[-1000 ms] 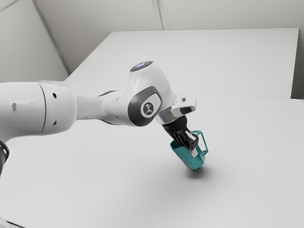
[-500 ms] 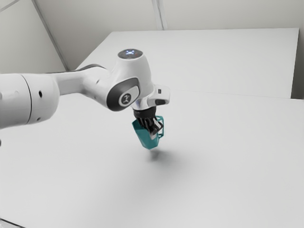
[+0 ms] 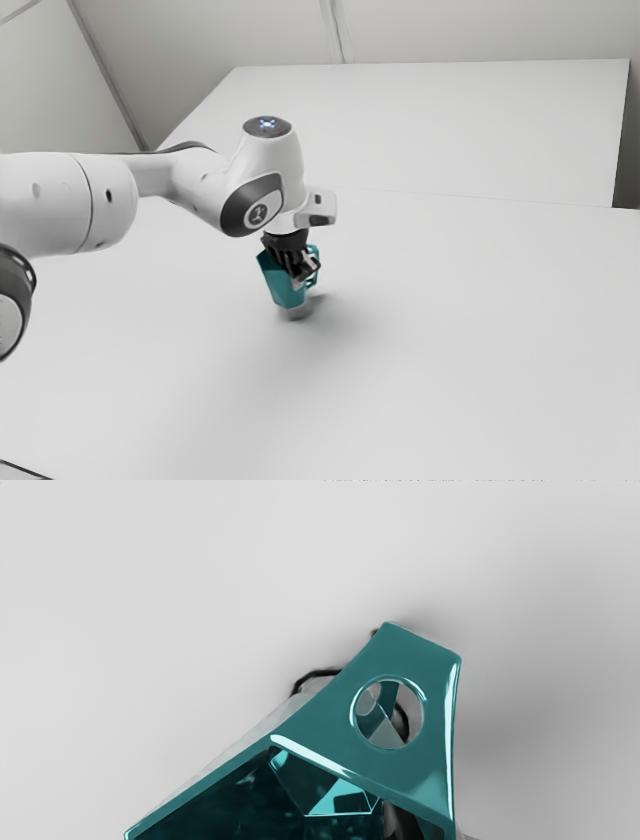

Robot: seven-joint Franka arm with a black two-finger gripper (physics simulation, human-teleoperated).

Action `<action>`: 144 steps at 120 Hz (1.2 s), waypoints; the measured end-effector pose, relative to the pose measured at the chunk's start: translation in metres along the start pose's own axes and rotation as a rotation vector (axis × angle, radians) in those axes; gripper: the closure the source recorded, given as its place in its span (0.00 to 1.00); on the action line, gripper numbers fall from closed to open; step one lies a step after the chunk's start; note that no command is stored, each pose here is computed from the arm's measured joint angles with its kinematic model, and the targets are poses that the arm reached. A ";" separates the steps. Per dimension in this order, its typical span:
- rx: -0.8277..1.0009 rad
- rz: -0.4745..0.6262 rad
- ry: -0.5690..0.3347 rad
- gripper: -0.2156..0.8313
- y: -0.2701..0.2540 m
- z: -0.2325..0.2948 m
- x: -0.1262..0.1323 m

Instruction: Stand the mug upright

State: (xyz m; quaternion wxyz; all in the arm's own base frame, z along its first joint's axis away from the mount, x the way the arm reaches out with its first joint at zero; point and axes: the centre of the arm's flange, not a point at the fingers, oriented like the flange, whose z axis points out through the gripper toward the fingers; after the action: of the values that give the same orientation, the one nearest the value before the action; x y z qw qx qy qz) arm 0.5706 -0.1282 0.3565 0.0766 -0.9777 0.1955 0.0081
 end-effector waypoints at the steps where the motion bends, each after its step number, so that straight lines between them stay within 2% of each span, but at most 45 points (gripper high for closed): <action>1: 0.000 -0.001 0.000 0.96 -0.001 0.001 0.000; 64: -0.006 0.024 0.011 0.95 -0.015 0.029 0.007; 84: -0.013 0.032 0.017 0.60 -0.016 0.028 0.007; 98: -0.013 0.040 0.031 0.43 -0.016 0.020 0.007; 118: -0.013 0.043 0.064 0.31 -0.018 -0.002 0.005; 144: -0.009 0.017 0.126 0.24 -0.025 -0.053 -0.004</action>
State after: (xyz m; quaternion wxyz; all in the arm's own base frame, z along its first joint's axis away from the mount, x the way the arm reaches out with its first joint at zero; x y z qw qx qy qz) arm 0.5752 -0.1121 0.4131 0.0597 -0.9749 0.2083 -0.0521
